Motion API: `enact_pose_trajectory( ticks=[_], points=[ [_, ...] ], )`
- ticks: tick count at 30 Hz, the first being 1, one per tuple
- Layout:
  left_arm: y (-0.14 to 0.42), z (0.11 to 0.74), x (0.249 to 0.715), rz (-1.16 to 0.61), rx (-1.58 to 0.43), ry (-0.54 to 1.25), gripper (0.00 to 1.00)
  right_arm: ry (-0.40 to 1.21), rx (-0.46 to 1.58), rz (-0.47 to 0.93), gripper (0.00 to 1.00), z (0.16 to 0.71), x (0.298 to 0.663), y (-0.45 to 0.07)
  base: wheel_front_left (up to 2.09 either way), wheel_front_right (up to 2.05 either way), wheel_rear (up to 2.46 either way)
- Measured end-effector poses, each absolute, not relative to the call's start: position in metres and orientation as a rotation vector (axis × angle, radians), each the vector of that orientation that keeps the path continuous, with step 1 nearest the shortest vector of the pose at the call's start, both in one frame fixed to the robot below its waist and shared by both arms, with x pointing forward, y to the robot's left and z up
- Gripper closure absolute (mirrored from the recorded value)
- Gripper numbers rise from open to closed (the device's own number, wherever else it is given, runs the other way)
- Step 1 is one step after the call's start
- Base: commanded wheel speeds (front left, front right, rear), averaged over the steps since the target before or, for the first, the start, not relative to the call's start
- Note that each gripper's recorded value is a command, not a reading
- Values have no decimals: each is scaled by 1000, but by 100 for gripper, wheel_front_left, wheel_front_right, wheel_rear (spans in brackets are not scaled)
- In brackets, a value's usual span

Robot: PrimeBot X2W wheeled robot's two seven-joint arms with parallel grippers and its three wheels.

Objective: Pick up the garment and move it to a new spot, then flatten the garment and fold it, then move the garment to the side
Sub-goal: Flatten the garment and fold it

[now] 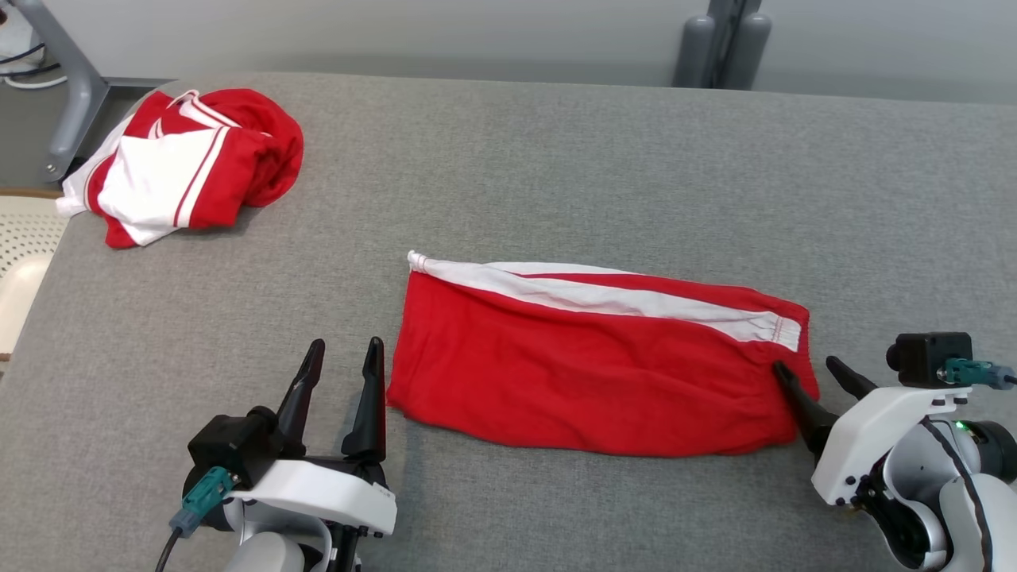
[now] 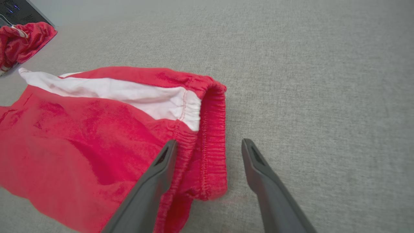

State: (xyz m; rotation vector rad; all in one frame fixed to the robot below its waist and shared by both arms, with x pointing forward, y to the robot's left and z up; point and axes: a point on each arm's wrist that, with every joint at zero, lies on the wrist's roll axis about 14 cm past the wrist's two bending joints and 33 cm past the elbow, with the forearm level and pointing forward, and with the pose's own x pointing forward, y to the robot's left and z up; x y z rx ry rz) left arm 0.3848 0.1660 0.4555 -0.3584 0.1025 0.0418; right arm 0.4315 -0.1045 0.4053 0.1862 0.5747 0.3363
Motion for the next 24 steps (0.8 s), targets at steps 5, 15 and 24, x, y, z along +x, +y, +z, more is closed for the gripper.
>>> enact_pose_trajectory(
  ticks=[5, 15, 24],
  points=[
    [173, 456, 382, 62, -339, 90, 0, 663, 211, 354, 0, 387, 430, -99, 0, 0, 0],
    [183, 454, 377, 83, -308, 88, 0, 729, 248, 397, 0, 377, 429, -82, 0, 0, 0],
    [184, 454, 375, 81, -300, 86, 0, 739, 271, 432, 100, 380, 431, -71, 0, 0, 0]
  ],
)
